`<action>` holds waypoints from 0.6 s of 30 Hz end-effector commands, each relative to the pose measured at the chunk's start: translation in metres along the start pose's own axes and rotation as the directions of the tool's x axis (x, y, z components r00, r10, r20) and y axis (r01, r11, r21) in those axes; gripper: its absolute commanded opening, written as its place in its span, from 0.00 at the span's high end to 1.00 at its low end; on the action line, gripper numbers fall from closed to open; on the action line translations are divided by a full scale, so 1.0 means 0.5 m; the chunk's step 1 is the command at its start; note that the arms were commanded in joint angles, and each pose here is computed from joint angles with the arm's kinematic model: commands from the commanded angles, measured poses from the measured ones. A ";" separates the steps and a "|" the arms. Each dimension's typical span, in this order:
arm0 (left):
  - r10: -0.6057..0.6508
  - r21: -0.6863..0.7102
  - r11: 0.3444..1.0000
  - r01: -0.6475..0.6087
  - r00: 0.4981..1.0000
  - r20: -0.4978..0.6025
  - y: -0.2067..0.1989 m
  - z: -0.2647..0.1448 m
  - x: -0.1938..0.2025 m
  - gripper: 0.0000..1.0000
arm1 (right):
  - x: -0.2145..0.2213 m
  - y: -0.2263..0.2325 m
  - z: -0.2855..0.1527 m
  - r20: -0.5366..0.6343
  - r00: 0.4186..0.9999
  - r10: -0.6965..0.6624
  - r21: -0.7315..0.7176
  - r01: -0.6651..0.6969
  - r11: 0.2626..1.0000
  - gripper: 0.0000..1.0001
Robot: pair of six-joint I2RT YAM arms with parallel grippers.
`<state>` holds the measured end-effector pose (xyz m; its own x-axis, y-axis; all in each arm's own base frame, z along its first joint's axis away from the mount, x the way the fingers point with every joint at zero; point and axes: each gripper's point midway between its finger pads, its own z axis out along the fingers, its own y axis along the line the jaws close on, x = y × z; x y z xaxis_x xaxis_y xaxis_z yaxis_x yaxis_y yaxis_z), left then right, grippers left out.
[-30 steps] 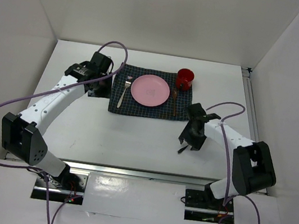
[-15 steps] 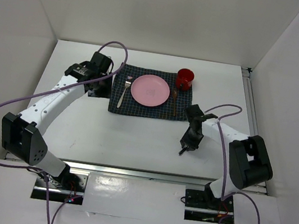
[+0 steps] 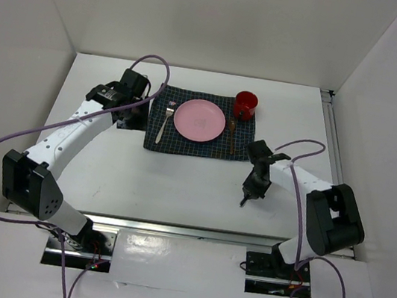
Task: Set the dinner table for one person
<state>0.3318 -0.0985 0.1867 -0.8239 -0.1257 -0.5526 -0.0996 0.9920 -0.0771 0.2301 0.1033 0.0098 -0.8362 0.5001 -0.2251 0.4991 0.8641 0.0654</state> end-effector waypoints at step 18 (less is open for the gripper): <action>-0.009 0.012 1.000 0.008 1.000 0.027 0.000 -0.006 -0.009 0.44 | -0.187 0.100 -0.133 0.274 0.919 -0.283 -0.036 0.304 0.952 1.00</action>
<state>0.3318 -0.0985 0.1867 -0.8239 -0.1257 -0.5526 -0.0996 0.9920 -0.0771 0.2905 0.0965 0.0813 -0.8410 0.3176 -0.4379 0.3350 0.9414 0.0393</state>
